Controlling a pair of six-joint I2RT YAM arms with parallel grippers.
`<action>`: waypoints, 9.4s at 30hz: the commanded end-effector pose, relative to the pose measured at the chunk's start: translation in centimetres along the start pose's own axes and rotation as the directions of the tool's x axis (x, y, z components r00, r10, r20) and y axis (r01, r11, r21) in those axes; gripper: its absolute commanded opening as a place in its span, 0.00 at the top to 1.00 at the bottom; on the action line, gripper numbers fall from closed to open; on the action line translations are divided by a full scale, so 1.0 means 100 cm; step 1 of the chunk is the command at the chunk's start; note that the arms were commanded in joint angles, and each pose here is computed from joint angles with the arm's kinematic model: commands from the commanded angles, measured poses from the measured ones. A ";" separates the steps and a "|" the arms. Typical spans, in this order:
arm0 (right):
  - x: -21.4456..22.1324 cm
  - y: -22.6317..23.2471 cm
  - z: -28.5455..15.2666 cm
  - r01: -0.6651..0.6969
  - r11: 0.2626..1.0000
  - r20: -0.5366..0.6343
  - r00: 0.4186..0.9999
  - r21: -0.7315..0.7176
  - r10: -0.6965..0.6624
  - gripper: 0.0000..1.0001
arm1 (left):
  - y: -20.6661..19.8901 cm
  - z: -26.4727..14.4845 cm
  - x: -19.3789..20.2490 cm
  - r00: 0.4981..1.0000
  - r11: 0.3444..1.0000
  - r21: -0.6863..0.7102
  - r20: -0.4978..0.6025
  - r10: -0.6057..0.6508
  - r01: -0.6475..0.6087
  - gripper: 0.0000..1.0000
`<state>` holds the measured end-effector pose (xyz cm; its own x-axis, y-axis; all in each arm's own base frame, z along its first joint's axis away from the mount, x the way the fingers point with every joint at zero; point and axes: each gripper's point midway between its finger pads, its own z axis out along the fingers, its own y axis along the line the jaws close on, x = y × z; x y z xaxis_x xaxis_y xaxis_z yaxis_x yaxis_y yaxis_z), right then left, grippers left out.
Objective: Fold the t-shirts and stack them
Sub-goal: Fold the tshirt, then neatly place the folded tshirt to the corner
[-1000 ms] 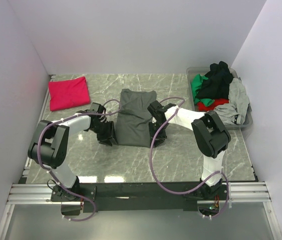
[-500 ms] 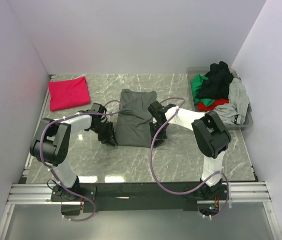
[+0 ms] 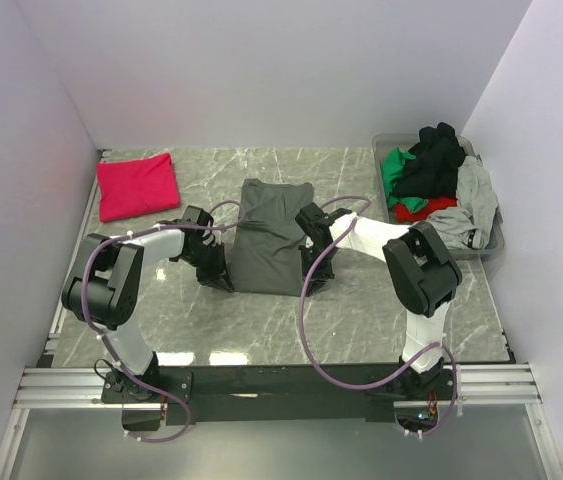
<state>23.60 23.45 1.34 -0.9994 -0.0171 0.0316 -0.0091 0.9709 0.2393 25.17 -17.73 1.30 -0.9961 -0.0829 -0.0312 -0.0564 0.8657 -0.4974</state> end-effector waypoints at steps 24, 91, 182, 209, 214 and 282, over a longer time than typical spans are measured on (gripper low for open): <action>0.004 -0.014 -0.057 0.004 0.995 0.067 0.998 0.097 -0.011 1.00 | -0.006 -0.068 -0.016 0.975 0.990 -0.140 0.216 0.045 -0.015 1.00; -0.115 -0.006 -0.077 0.020 0.985 0.122 0.992 0.172 -0.041 0.94 | -0.028 -0.065 -0.134 0.974 0.990 -0.055 0.196 -0.114 0.127 1.00; -0.005 0.081 0.013 0.213 0.977 -0.067 0.975 -0.025 -0.214 0.38 | 0.043 0.051 -0.047 0.973 0.987 -0.047 0.181 -0.141 0.151 0.42; -0.050 0.013 -0.075 0.116 0.993 0.141 0.984 -0.011 -0.114 0.31 | 0.031 -0.086 -0.175 0.890 0.901 -0.430 0.431 0.150 0.056 1.00; -0.060 0.003 -0.079 0.112 0.994 0.140 0.984 -0.006 -0.110 0.31 | 0.026 -0.116 -0.222 0.851 0.876 -0.479 0.482 0.209 0.057 1.00; -0.063 -0.026 -0.074 0.166 0.986 0.038 0.985 0.021 -0.166 0.32 | 0.157 -0.315 -0.330 0.618 0.893 -0.385 0.768 0.170 0.233 1.00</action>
<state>30.18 19.34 7.00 -0.9856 -0.1644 -0.0390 -0.1689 0.9613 0.2174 54.44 13.42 18.46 -0.6526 -0.2774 -0.7051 -0.3071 0.9475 -0.0886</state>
